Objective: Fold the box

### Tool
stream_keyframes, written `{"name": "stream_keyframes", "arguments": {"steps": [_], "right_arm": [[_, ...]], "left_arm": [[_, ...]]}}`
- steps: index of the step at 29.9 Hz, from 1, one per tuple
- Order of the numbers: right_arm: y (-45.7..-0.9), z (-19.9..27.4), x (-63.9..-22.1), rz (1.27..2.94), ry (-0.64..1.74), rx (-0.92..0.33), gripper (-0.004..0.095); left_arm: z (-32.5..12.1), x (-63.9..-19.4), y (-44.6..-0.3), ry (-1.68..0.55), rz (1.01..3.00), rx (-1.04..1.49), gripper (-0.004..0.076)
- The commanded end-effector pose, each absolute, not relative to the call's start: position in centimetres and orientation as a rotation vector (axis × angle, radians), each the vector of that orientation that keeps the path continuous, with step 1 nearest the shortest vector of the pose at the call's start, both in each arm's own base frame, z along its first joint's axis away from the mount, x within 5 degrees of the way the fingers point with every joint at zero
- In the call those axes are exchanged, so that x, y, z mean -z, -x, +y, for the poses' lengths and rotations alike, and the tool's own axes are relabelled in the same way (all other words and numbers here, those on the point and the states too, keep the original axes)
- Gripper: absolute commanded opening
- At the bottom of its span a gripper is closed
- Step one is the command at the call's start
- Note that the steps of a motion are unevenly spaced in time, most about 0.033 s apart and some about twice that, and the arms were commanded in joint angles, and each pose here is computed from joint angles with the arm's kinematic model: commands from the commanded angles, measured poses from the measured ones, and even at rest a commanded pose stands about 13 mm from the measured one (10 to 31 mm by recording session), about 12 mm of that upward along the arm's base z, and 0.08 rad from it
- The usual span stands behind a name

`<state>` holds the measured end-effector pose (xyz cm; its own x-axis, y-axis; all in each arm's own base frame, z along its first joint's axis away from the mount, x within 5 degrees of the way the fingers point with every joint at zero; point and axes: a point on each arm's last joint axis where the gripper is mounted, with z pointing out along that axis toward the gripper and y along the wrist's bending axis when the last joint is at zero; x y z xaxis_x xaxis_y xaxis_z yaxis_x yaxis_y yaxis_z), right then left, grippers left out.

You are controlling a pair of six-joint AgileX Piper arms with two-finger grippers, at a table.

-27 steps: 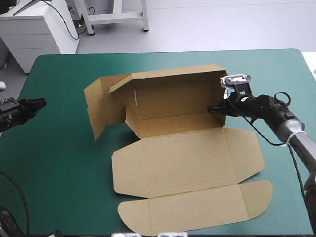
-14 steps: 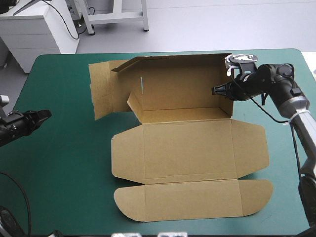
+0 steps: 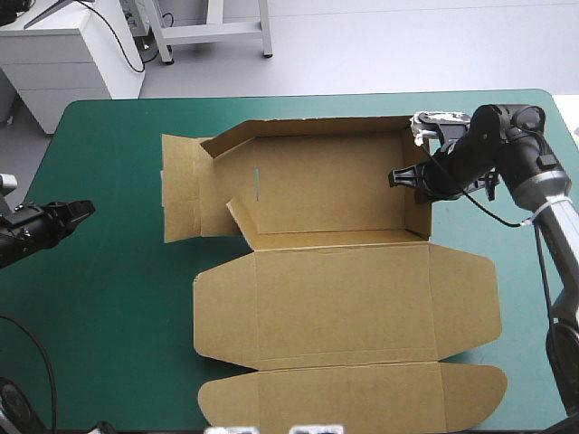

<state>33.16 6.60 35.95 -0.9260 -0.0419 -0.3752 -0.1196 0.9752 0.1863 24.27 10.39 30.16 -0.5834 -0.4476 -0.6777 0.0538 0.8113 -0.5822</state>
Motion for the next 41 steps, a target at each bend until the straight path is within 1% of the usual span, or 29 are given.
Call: {"name": "stream_keyframes", "arguments": {"steps": [1, 6, 11, 16, 19, 24, 27, 29, 31, 33, 36, 39, 41], "right_arm": [[-32.4, 7.7, -37.6, 2.704, 0.127, -0.361, 0.0001], [-33.6, 8.1, -35.8, 2.761, 0.112, -0.348, 0.0001], [-35.3, 8.4, -33.0, 2.839, 0.104, -0.341, 0.0001], [-36.6, 8.7, -30.7, 2.890, 0.159, -0.326, 0.0000], [-37.4, 8.8, -29.9, 2.865, 0.161, -0.324, 0.0000], [-38.3, 8.9, -29.0, 2.851, 0.061, -0.335, 0.0001], [-38.5, 8.8, -29.1, 2.839, 0.069, -0.333, 0.0024], [-38.6, 8.8, -29.3, 2.831, 0.077, -0.331, 0.0066], [-38.7, 8.8, -29.9, 2.812, 0.080, -0.331, 0.0141], [-39.0, 8.9, -30.8, 2.780, 0.082, -0.335, 0.0257], [-39.3, 9.0, -32.6, 2.730, 0.090, -0.342, 0.0483], [-39.3, 8.9, -34.1, 2.704, 0.072, -0.344, 0.0681], [-39.1, 8.8, -34.5, 2.722, 0.052, -0.331, 0.0745]], "left_arm": [[10.0, -32.2, -24.2, 0.287, 1.989, 0.747, -0.0008], [9.9, -32.2, -24.2, 0.282, 1.991, 0.755, -0.0008], [9.9, -32.2, -24.2, 0.282, 1.991, 0.755, -0.0008], [9.9, -32.2, -24.2, 0.282, 1.991, 0.755, -0.0008], [9.9, -32.2, -24.2, 0.281, 1.991, 0.756, -0.0008], [9.8, -32.2, -24.2, 0.277, 1.992, 0.762, -0.0008], [9.8, -32.2, -24.1, 0.276, 1.994, 0.761, -0.0008], [9.8, -32.2, -24.1, 0.276, 1.994, 0.761, -0.0008], [9.8, -32.2, -24.1, 0.276, 1.994, 0.761, -0.0008], [9.8, -32.2, -24.1, 0.276, 1.994, 0.761, -0.0008], [9.8, -32.2, -24.1, 0.276, 1.994, 0.761, -0.0008], [9.8, -32.2, -24.1, 0.276, 1.994, 0.761, -0.0008], [9.8, -32.2, -24.1, 0.276, 1.994, 0.761, -0.0008]]}}
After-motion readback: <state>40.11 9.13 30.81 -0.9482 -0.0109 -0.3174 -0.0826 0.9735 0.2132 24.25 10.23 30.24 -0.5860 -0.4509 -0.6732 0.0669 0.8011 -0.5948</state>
